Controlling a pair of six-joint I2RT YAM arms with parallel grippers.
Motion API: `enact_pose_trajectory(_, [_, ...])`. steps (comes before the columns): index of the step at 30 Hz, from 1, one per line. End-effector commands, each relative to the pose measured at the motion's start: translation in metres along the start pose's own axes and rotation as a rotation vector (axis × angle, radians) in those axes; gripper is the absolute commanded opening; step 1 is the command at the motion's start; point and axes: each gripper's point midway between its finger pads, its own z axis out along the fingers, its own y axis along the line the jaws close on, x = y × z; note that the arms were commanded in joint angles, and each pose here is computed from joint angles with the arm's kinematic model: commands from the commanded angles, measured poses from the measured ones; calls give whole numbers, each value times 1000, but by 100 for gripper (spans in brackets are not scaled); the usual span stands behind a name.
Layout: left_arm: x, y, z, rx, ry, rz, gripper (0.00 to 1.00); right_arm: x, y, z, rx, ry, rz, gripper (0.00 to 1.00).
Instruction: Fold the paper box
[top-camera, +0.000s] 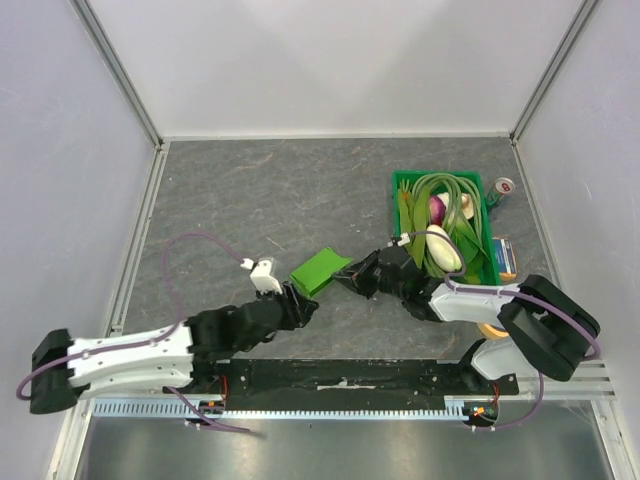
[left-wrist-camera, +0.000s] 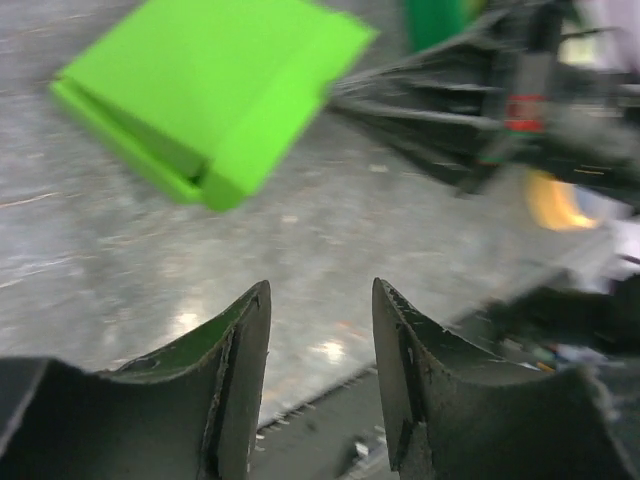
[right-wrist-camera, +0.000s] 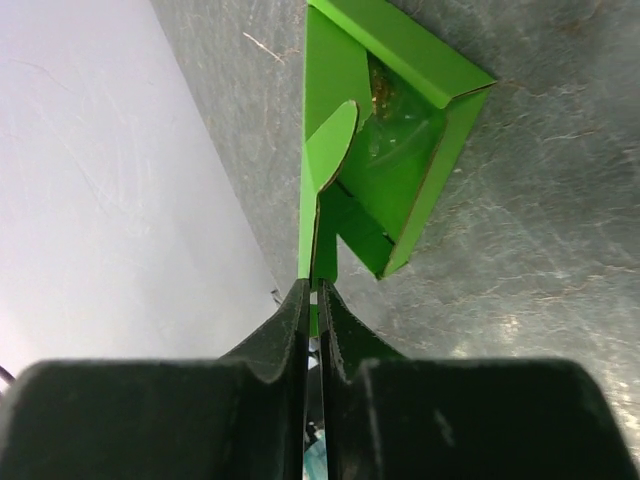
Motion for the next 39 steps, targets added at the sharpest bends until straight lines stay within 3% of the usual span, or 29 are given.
enact_pose_trajectory(1, [-17, -54, -39, 351, 14, -25, 52, -1, -5, -2, -29, -8, -60, 14])
enact_pose_trajectory(4, [-45, -62, -44, 362, -26, -32, 53, 1, -12, 0, -35, 5, -92, 17])
enact_pose_trajectory(8, [-67, -48, -11, 258, -13, -54, 49, 1, -15, 2, -32, 5, -147, 19])
enact_pose_trajectory(9, [-58, -47, 1, 266, 46, -54, 48, -2, -17, 3, -28, -8, -176, 19])
enact_pose_trajectory(10, [-74, -41, 14, 269, -3, -87, 46, -3, -18, 3, -22, -13, -189, 21])
enact_pose_trajectory(18, [-43, -12, 76, 206, 97, -113, 33, -3, -34, 12, 26, 13, -304, 30])
enact_pose_trajectory(24, [-7, 17, 87, 149, 166, -123, 31, -7, -35, -1, 78, 89, -603, 47])
enact_pose_trajectory(29, [5, 31, 88, 106, 188, -103, 31, -15, -3, -33, -52, 126, -857, 52])
enact_pose_trajectory(32, [7, 36, 87, 91, 190, -91, 31, -20, 34, -40, -178, 153, -899, 52])
enact_pose_trajectory(35, [7, 38, 87, 77, 194, -83, 31, -25, 63, -26, -247, 171, -930, 50])
enact_pose_trajectory(36, [8, 39, 88, 72, 198, -83, 31, -16, 85, -25, -347, 211, -970, 47])
enact_pose_trajectory(39, [10, 36, 89, 77, 220, -78, 31, -6, 86, -4, -440, 289, -986, 43])
